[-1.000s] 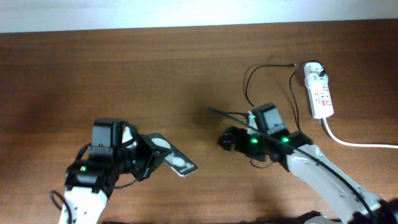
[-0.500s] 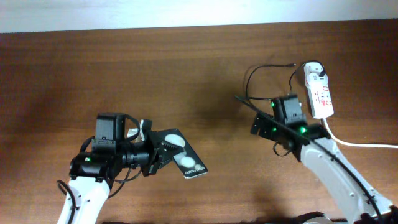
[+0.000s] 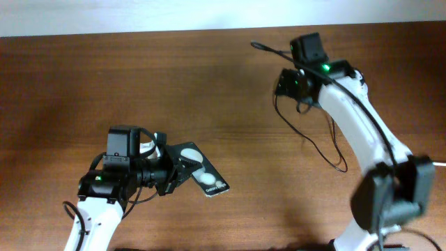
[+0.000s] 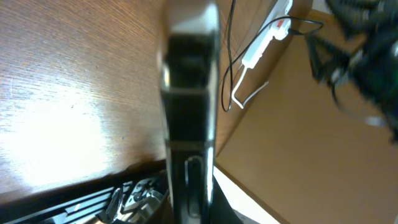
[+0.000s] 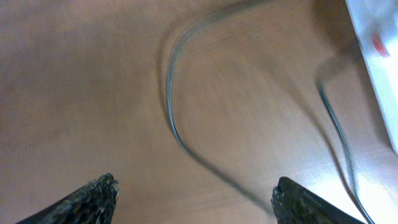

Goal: Plug charger to phone and switch on socket
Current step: 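Grasp the black USB-C cable near its plug with the right gripper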

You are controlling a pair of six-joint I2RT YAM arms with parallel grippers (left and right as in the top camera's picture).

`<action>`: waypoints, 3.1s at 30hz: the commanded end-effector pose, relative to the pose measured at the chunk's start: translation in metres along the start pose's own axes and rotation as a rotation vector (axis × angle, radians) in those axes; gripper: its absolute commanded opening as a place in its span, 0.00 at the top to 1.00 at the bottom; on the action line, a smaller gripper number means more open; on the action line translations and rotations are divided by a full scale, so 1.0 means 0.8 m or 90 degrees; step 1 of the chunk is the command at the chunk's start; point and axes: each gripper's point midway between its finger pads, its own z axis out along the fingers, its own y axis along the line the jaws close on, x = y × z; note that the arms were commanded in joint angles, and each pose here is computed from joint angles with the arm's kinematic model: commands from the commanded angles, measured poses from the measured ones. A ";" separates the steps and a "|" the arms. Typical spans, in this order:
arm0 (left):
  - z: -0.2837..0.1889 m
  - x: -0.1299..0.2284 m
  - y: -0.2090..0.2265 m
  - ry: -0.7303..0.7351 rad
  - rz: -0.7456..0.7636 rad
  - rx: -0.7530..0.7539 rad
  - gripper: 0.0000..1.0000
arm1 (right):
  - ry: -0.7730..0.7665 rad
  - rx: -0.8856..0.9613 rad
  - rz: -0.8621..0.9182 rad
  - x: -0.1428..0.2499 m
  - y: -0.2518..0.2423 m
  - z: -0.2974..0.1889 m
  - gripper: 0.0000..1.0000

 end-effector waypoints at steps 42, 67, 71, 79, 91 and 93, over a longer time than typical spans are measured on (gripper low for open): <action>-0.002 0.002 -0.005 0.004 0.014 0.008 1.00 | 0.086 -0.105 -0.110 0.015 0.040 0.147 0.96; -0.002 0.002 -0.005 0.004 0.014 0.008 0.99 | 0.166 0.172 0.057 0.075 -0.050 0.128 0.39; -0.002 0.002 -0.005 0.004 0.014 0.008 0.99 | 0.173 0.180 0.073 0.074 -0.064 0.140 0.49; -0.002 0.002 -0.005 0.005 0.014 0.008 0.99 | 0.247 0.151 0.086 0.107 -0.057 0.171 0.62; -0.002 -0.001 -0.004 -0.004 0.014 0.003 1.00 | 0.304 0.011 -0.035 0.113 -0.016 0.158 0.96; -0.002 -0.004 -0.002 -0.012 0.015 -0.002 1.00 | 0.305 -0.073 -0.079 0.103 0.011 0.129 0.96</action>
